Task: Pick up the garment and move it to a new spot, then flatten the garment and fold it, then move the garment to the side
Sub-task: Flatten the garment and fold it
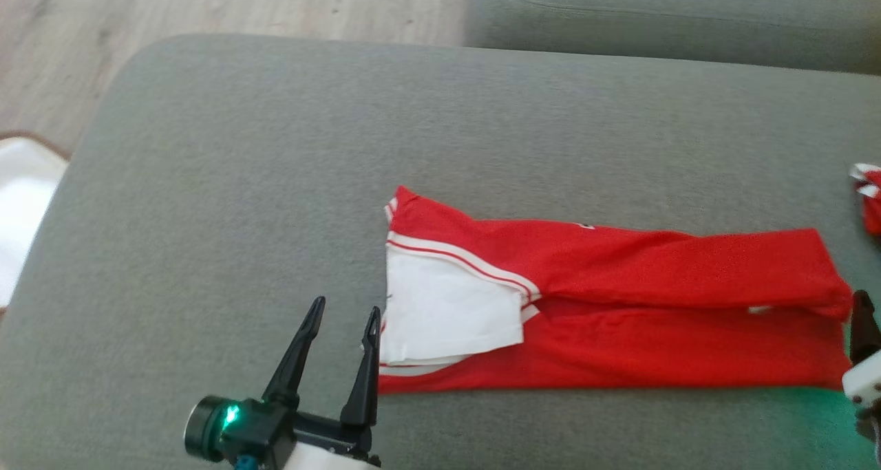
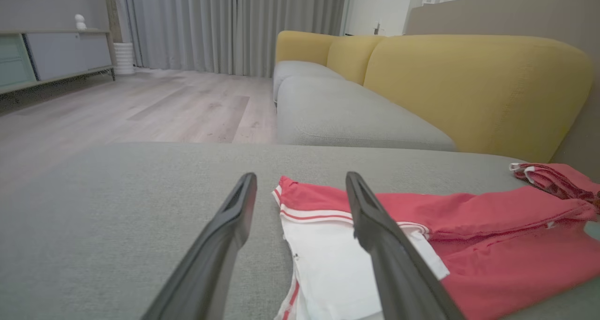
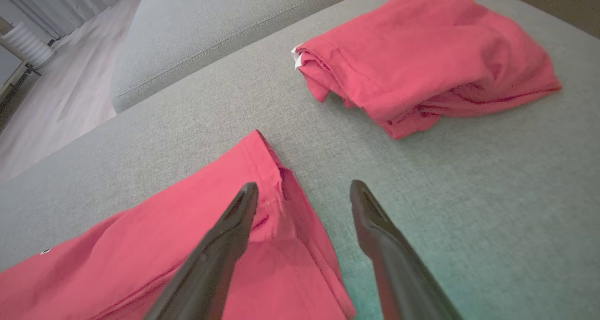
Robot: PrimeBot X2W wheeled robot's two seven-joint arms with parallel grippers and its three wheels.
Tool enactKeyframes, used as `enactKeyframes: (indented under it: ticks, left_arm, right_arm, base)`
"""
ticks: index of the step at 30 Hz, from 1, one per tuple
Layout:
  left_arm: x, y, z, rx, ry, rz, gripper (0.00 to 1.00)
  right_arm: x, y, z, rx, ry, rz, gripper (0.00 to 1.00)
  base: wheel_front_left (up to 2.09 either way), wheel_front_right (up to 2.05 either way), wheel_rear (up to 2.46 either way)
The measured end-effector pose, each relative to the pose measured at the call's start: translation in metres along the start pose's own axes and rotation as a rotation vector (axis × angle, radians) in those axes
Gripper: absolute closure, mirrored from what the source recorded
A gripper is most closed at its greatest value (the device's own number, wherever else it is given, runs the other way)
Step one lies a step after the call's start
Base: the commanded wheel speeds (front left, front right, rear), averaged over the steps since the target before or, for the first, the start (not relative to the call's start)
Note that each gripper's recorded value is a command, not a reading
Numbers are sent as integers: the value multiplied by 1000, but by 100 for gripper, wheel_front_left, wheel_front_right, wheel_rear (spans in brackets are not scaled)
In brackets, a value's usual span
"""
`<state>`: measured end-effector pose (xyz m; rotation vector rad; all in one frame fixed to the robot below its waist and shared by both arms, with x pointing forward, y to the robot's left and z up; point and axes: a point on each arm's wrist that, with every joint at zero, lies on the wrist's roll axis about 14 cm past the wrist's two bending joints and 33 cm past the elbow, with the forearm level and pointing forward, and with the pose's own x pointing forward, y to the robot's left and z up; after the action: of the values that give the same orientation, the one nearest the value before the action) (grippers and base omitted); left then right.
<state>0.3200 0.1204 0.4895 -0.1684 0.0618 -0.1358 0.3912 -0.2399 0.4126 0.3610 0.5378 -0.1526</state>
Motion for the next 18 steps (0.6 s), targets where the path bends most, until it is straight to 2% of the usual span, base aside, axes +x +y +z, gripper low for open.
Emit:
enactKeyframes:
  ticks: [4,7,14,15,17,18]
  left_arm:
    - [-7,9,3,34,-25,50,0]
    - [-10,10,2,34,-29,61,0]
    - [-7,10,8,36,-59,69,0]
    - [-6,12,9,37,-63,74,0]
    - [-4,13,11,41,-70,74,0]
    - [-3,14,11,41,-73,75,0]
  right_arm:
    - [19,8,-2,-11,35,-7,0]
    - [30,5,-18,-27,109,-29,0]
    - [35,-5,-48,-55,253,-58,0]
    - [36,-4,-48,-56,262,-54,11]
    - [36,-3,-50,-62,278,-44,63]
    - [36,-2,-50,-63,285,-39,63]
  base:
    - [0,0,0]
    - [0,0,0]
    - [0,0,0]
    - [0,0,0]
    - [0,0,0]
    - [0,0,0]
